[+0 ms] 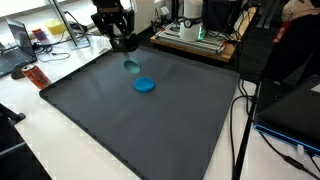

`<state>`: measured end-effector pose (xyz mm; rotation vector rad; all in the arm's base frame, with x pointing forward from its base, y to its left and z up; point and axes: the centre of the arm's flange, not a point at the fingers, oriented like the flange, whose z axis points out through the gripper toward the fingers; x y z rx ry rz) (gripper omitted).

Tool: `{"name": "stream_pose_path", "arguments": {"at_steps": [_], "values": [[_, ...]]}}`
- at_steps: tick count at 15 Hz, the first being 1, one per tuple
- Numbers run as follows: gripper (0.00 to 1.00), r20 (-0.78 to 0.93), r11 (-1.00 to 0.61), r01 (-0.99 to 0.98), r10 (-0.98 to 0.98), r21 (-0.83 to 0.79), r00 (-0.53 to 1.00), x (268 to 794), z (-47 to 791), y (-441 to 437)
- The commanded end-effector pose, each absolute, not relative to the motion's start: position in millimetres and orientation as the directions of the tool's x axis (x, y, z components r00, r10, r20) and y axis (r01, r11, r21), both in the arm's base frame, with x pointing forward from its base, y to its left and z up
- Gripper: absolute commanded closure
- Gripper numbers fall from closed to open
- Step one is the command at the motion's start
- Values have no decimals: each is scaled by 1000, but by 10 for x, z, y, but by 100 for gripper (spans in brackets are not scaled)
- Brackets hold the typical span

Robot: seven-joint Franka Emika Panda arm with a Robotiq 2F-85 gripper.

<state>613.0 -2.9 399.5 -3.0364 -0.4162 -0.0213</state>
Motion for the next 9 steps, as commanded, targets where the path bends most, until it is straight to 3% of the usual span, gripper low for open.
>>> {"name": "stream_pose_path", "arguments": {"at_steps": [1, 2, 3, 8, 9], "values": [[77, 80, -932, 321, 312, -169, 947, 5976, 3962, -204], [77, 98, -922, 334, 321, -194, 942, 5972, 3939, -263], [52, 54, -941, 305, 300, -148, 952, 6102, 3928, -148], [52, 73, -931, 321, 313, -171, 947, 6092, 3906, -238], [77, 73, -931, 321, 313, -172, 947, 6093, 3907, -236]]}}
